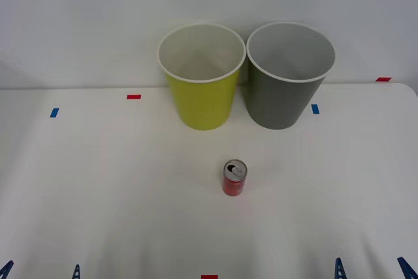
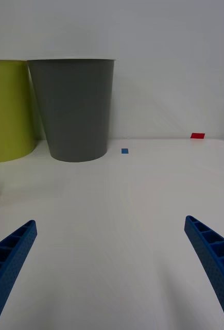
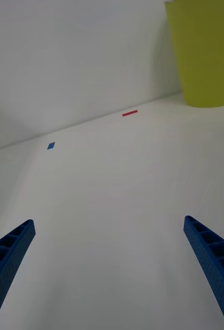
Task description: Put cans in the gray bin and PET bottles in the light green bin.
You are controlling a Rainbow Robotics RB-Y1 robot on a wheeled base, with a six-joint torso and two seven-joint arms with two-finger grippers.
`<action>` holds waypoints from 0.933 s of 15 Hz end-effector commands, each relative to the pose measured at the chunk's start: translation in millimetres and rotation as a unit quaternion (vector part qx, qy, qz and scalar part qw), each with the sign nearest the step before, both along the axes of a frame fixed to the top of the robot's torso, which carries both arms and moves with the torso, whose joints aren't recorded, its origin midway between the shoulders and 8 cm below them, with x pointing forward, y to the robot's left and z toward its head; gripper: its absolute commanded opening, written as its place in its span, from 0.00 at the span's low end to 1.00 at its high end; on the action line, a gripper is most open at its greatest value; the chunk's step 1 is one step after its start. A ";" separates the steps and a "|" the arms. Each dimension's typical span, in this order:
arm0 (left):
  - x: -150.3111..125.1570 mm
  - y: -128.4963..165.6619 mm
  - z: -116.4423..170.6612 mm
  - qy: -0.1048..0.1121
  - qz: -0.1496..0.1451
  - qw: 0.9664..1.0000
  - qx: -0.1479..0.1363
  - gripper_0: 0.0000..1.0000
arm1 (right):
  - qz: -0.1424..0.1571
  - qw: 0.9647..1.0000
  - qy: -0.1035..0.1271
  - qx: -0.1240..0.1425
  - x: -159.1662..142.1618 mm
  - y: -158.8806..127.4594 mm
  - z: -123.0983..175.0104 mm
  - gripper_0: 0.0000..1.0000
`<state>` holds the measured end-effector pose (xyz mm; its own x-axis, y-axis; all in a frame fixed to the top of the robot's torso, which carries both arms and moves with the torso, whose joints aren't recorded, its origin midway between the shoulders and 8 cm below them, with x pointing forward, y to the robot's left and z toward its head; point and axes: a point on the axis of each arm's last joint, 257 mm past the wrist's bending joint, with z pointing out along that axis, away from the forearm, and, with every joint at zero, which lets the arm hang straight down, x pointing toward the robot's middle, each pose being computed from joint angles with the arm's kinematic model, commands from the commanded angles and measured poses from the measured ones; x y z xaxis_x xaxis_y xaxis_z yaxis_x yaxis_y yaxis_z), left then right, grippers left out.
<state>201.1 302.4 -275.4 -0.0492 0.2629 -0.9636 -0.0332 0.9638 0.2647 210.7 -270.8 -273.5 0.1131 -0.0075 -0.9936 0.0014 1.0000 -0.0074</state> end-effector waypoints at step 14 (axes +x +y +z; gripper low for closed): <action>0.0 0.0 0.0 0.000 0.000 1.000 0.000 1.00 | 0.000 1.000 0.000 0.000 0.0 0.0 0.0 1.00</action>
